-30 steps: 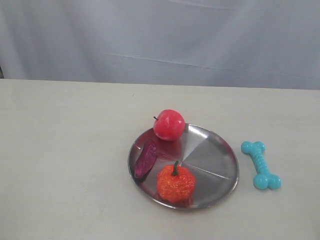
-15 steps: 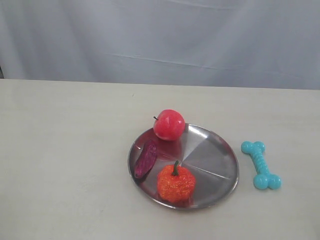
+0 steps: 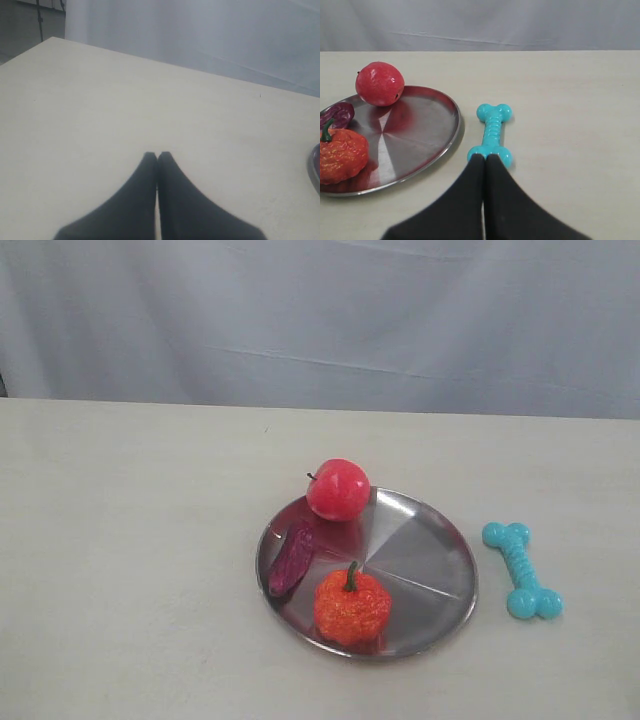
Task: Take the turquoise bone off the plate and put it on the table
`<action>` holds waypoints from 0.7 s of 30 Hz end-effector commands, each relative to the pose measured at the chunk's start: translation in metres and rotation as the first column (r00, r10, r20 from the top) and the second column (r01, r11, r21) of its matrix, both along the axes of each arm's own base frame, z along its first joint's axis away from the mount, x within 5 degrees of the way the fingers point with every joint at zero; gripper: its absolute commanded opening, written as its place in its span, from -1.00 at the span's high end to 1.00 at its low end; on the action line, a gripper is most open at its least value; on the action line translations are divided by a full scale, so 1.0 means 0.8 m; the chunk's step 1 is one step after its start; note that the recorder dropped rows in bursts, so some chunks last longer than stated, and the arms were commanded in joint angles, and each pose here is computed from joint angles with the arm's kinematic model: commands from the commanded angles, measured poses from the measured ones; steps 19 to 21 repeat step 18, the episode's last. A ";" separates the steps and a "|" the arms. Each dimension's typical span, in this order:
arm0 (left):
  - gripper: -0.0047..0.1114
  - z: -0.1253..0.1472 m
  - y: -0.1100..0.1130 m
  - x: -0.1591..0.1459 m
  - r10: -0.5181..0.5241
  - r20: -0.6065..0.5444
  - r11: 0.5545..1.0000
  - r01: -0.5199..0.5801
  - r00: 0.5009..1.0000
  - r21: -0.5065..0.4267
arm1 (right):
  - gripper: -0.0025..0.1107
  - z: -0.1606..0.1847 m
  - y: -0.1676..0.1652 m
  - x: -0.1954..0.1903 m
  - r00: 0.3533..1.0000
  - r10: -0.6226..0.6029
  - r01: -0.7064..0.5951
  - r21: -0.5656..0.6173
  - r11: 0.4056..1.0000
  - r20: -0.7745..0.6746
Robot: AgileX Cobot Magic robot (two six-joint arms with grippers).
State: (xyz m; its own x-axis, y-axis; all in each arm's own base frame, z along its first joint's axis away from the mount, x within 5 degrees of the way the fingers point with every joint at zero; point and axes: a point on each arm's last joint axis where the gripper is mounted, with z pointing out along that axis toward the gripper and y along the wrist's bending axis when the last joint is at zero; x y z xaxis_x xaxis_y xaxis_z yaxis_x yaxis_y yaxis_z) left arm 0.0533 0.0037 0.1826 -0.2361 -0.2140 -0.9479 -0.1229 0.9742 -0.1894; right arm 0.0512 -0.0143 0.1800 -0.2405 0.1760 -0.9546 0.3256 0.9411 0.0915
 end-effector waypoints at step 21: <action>0.92 0.000 0.000 0.000 -0.005 0.004 1.000 0.005 1.000 -0.006 | 0.96 0.000 0.000 0.000 1.000 -0.001 0.001 0.004 1.000 0.008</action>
